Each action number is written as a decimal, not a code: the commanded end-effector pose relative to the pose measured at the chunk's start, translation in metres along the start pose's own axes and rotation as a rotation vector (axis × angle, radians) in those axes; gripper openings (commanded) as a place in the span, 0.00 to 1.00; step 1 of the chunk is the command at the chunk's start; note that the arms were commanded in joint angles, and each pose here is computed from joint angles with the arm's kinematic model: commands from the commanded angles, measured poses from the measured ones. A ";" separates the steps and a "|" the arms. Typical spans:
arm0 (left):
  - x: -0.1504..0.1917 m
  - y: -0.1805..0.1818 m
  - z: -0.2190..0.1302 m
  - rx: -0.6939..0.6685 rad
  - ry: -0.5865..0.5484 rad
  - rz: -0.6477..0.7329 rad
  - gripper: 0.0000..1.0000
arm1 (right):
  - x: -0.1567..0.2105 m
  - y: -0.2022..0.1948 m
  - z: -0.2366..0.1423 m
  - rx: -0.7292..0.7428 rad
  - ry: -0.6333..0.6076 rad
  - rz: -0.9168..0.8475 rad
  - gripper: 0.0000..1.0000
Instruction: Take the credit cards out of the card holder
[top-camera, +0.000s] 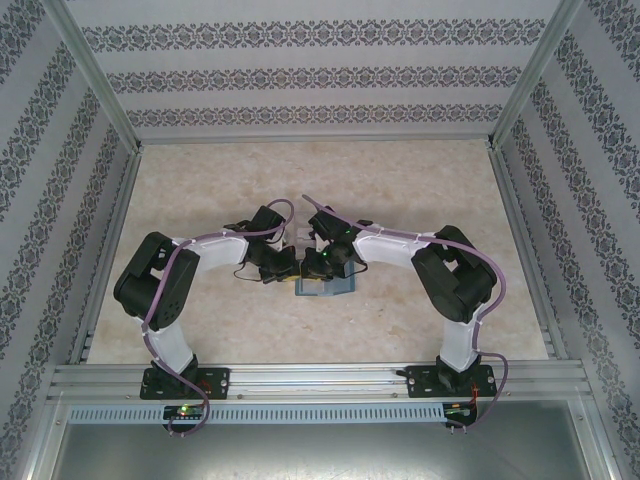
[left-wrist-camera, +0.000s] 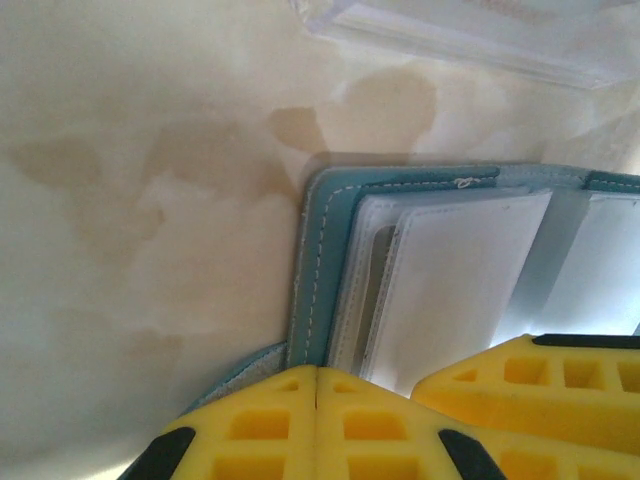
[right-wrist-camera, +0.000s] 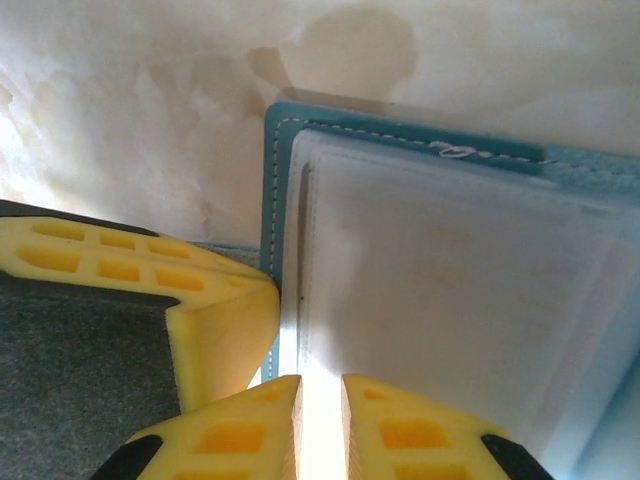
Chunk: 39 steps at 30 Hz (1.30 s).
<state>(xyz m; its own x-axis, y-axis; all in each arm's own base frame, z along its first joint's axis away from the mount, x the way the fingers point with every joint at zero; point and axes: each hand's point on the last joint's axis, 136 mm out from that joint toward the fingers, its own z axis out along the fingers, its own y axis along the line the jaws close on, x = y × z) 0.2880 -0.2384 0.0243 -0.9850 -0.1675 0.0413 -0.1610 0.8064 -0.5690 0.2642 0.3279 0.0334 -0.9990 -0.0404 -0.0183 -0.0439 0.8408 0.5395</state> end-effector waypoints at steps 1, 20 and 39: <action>0.009 0.011 0.004 -0.039 0.022 -0.008 0.02 | 0.003 0.003 0.002 0.012 0.018 0.013 0.18; 0.009 0.011 0.004 -0.041 0.023 -0.007 0.02 | 0.008 -0.020 -0.005 0.207 0.032 -0.020 0.26; 0.010 0.012 0.005 -0.044 0.028 -0.005 0.02 | 0.011 -0.032 -0.008 0.347 0.045 -0.070 0.48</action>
<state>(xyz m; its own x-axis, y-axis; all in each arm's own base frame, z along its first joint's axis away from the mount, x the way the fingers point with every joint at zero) 0.2873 -0.2381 0.0236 -0.9849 -0.1675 0.0431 -0.1621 0.8070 -0.5679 0.2581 0.3042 0.0277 -0.9954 -0.0948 -0.0101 -0.0936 0.9512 0.2940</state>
